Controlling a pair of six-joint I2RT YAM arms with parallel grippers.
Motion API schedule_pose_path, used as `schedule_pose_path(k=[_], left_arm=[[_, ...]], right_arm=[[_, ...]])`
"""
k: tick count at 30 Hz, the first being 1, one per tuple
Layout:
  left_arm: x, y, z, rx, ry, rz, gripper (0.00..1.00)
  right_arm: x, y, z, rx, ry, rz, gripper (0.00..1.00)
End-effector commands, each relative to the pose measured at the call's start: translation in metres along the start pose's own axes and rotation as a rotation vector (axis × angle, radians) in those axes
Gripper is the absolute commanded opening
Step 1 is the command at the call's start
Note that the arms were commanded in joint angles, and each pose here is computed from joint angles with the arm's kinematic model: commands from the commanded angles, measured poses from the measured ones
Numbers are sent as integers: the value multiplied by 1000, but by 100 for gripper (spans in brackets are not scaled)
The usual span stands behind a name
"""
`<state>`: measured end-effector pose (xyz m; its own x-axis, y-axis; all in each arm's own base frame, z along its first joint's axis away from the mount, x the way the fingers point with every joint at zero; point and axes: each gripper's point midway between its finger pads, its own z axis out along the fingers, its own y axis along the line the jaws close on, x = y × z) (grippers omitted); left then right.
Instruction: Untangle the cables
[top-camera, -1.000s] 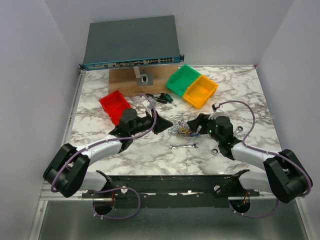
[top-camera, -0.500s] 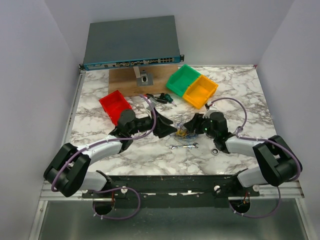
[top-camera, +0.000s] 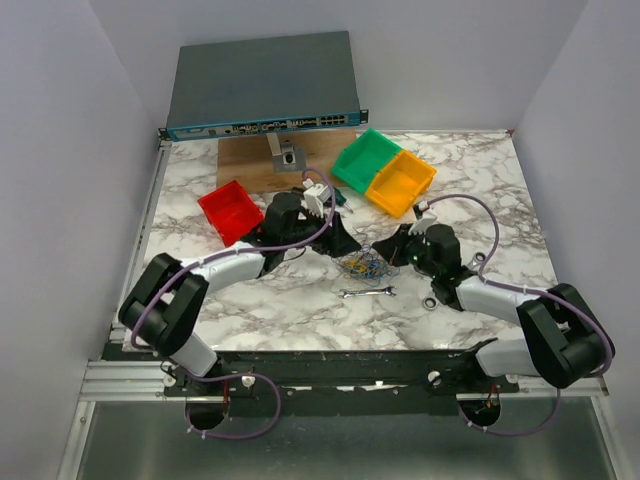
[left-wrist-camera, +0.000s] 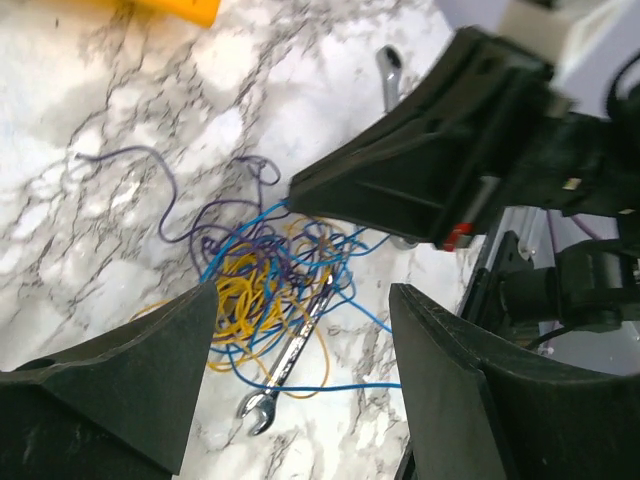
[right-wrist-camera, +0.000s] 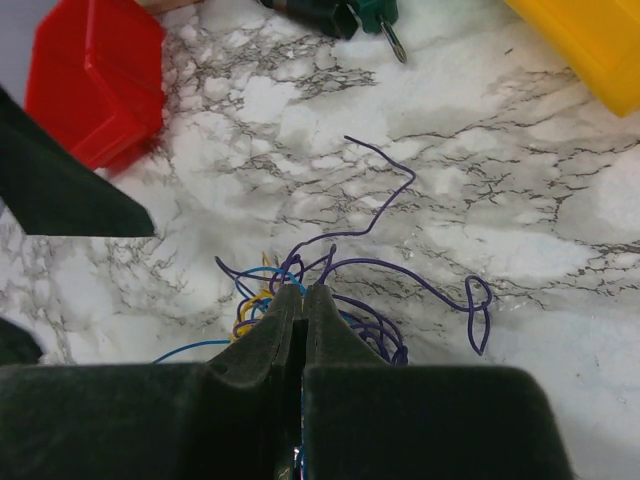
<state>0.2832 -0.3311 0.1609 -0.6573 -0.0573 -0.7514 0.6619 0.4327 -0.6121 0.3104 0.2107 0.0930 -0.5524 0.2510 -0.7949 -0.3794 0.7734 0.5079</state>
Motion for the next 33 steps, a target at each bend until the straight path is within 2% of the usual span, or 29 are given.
schedule_pose_path(k=[1,9,11,13,17,19,27,33], left_arm=[[26,26,10,-93,130,-91,72],[46,50,22,-184,259,-168,72],[54,57,27,-203,306,-194,67],[60,59,31,-192,339,-216,55],[64,55,37,-151,365,-239,23],[66,55,34,-158,376,-246,1],[43,53,16,-192,252,-183,0],[24,56,-8,-164,110,-211,0]], right_arm=[[-6,10,-7,-52,-36,-22,1],[-9,10,-8,-44,-51,-22,1],[-11,7,-9,-29,-58,-20,1],[-12,3,-9,-1,-67,-17,1],[-17,-11,-12,80,-94,-1,1],[-20,-18,-14,126,-116,10,1],[-43,-76,-50,493,-290,104,1],[-53,-109,-88,707,-440,194,1]])
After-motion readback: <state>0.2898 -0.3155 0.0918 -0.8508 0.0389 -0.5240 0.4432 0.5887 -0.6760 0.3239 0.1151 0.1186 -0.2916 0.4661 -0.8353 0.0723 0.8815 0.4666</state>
